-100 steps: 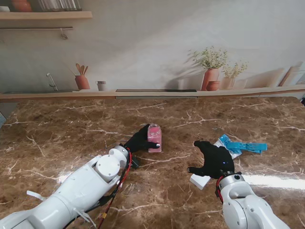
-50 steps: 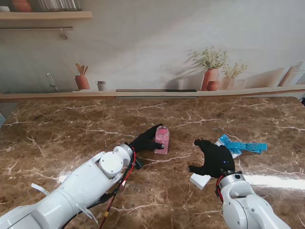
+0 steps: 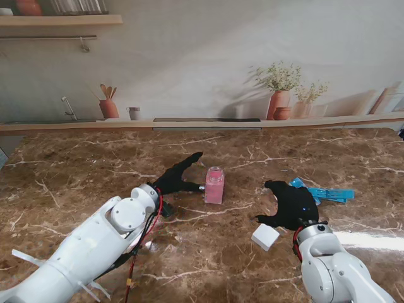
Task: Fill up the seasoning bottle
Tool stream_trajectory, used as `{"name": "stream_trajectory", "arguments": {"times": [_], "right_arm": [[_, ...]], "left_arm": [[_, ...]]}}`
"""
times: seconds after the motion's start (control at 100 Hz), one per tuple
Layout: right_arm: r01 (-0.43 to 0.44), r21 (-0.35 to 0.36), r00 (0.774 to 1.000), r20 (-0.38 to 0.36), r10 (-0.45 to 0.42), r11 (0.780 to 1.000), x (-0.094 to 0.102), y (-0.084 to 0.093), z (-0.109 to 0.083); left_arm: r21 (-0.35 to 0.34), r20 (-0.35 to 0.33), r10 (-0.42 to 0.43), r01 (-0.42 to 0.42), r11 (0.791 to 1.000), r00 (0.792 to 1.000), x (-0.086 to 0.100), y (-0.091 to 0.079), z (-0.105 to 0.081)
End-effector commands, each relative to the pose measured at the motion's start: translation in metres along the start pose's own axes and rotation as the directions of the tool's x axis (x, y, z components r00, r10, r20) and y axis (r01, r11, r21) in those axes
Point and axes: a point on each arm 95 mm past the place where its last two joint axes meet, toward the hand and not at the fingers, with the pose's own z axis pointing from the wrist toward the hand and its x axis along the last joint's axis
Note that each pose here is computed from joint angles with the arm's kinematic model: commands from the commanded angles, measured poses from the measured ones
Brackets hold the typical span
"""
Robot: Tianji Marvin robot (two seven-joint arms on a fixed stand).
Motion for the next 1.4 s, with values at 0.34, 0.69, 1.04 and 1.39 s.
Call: {"name": "stream_trajectory", "arguments": {"times": [0.34, 0.69, 1.04, 1.39], "right_arm": [[0.054, 0.047, 0.975, 0.215, -0.063, 0.997, -0.05, 0.016, 0.032], [0.092, 0.134, 0.914, 0.382, -0.137, 0.987, -0.103, 0.02, 0.056], [0.035, 0.282, 0.9, 0.408, -0.153, 0.959, -0.145, 0.009, 0.079], [0.032, 0.409, 0.909, 0.366, -0.196, 0.912, -0.161, -0.007, 0.103]], "left_arm": [[0.105, -0.039, 0.068, -0.063, 0.992, 0.997, 0.002, -0.013, -0.055], [0.139, -0.07, 0.084, -0.073, 0.988, 0.994, 0.002, -0.015, -0.065], [0.161, -0.049, 0.07, -0.061, 0.985, 0.996, -0.01, -0.018, -0.066], [0.172, -0.053, 0.07, -0.06, 0.983, 0.996, -0.011, -0.02, -0.065]]}}
